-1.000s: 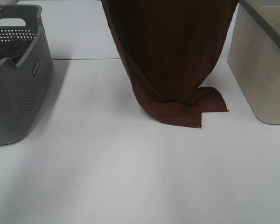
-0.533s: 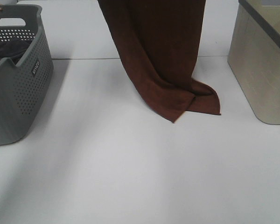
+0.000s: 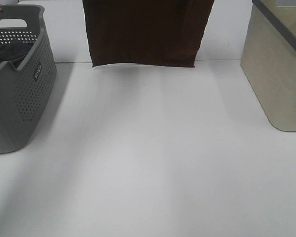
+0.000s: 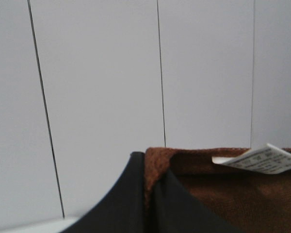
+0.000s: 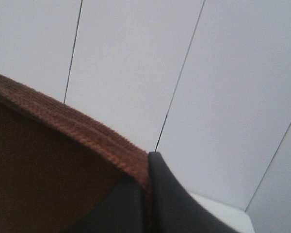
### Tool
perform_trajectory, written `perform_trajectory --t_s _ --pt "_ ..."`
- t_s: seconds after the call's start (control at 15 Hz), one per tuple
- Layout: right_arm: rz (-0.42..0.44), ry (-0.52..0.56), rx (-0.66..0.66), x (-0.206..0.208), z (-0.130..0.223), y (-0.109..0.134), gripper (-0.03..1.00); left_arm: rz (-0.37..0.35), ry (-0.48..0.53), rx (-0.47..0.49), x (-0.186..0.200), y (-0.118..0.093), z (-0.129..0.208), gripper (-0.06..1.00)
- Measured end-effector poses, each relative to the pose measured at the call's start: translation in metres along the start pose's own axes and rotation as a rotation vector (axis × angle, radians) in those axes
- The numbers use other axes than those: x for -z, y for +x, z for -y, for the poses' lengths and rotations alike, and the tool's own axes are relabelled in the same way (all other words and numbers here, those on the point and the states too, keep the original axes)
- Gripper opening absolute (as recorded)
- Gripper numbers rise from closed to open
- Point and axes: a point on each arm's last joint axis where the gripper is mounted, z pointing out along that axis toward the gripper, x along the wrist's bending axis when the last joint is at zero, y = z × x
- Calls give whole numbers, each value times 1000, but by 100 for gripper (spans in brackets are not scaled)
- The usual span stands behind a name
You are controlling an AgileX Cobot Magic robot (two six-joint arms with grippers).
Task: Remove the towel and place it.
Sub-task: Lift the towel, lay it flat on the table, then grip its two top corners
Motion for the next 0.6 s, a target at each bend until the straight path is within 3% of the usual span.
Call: perform_trajectory --t_s 0.27,0.53,0.6 --pt "-124 356 -47 4 43 14 0 -67 468 56 11 -6 41 0" --pt "-246 691 -159 21 68 28 0 -100 835 106 31 -9 68 0" --pt "-263 771 -188 26 73 30 0 -93 882 122 34 -10 71 0"
